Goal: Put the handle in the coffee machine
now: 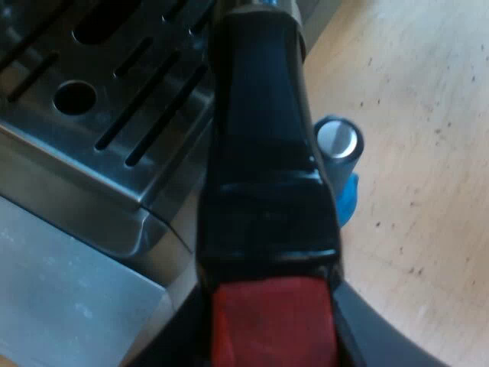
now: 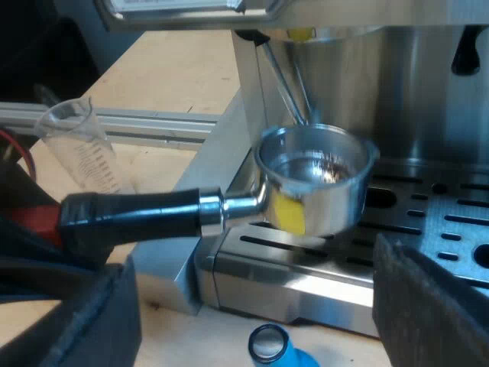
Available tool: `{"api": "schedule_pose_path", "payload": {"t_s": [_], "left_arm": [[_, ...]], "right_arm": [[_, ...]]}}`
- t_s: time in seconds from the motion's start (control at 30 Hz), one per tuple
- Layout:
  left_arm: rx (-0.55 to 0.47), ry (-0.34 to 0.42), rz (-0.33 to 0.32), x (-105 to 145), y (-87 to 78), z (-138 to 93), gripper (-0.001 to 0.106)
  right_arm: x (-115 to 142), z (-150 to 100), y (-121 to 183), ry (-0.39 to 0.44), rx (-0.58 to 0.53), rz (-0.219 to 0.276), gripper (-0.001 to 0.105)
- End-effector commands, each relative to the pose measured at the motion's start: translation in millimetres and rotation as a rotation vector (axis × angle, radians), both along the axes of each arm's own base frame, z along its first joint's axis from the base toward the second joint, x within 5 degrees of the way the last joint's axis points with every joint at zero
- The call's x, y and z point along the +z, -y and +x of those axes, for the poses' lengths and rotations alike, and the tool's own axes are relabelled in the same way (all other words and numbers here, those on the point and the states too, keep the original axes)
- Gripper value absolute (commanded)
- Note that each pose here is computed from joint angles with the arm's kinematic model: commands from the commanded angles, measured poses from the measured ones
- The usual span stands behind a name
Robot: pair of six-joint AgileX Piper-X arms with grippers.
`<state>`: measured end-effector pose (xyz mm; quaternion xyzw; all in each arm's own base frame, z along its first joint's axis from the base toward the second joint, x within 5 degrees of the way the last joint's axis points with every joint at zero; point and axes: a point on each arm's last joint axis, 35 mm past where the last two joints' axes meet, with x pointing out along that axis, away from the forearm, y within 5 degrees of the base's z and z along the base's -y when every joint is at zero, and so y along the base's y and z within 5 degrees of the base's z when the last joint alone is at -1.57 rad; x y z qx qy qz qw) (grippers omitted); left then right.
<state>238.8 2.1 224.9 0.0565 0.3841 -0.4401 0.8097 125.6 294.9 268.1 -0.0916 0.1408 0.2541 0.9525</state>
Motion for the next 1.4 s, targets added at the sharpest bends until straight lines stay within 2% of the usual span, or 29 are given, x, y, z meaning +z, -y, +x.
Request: {"api": "schedule_pose_path", "payload": {"t_s": [0.03,0.13,0.2,0.23,0.33,0.47,0.5,0.57,0.67,0.8,0.83,1.03,1.13,1.4], "left_arm": [[-0.045,0.049,-0.035,5,1.5,7,0.0],[-0.053,0.055,-0.031,3,1.1,10,0.0],[-0.055,0.077,-0.028,0,0.6,15,0.0],[-0.056,0.091,-0.026,0,0.3,17,0.0],[-0.057,0.101,-0.026,-2,-0.1,22,0.0],[-0.061,0.097,-0.04,-3,-0.8,31,0.0],[-0.062,0.099,-0.042,-2,-0.9,33,0.0],[-0.063,0.103,-0.045,-1,-1.4,38,0.0],[-0.069,0.119,-0.05,4,-2.3,48,0.0],[-0.07,0.116,-0.054,4,-2.6,52,0.0],[-0.078,0.124,-0.073,5,-2.2,53,0.0],[-0.086,0.129,-0.093,5,-1.7,53,0.0],[-0.088,0.132,-0.098,6,-1.6,53,0.0],[-0.078,0.148,-0.104,7,-4.2,55,0.0]], "right_arm": [[-5,3,-4,0.033,-0.028,-0.028,0.066],[-16,6,-11,0.058,-0.029,-0.08,0.064],[-25,9,-20,0.095,-0.018,-0.099,0.057],[-32,13,-26,0.13,-0.049,-0.103,0.054],[-43,18,-33,0.194,-0.15,-0.093,0.054],[-59,23,-45,0.254,-0.164,-0.06,0.054],[-62,23,-47,0.261,-0.172,-0.066,0.054],[-68,26,-50,0.302,-0.24,-0.043,0.054],[-75,28,-54,0.338,-0.284,-0.042,0.054],[-79,33,-61,0.356,-0.289,-0.05,0.054],[-81,39,-67,0.358,-0.301,-0.045,0.054],[-76,60,-73,0.364,-0.375,-0.034,0.054],[-76,60,-73,0.371,-0.37,-0.056,0.054],[-76,60,-73,0.371,-0.37,-0.057,0.054]]}}
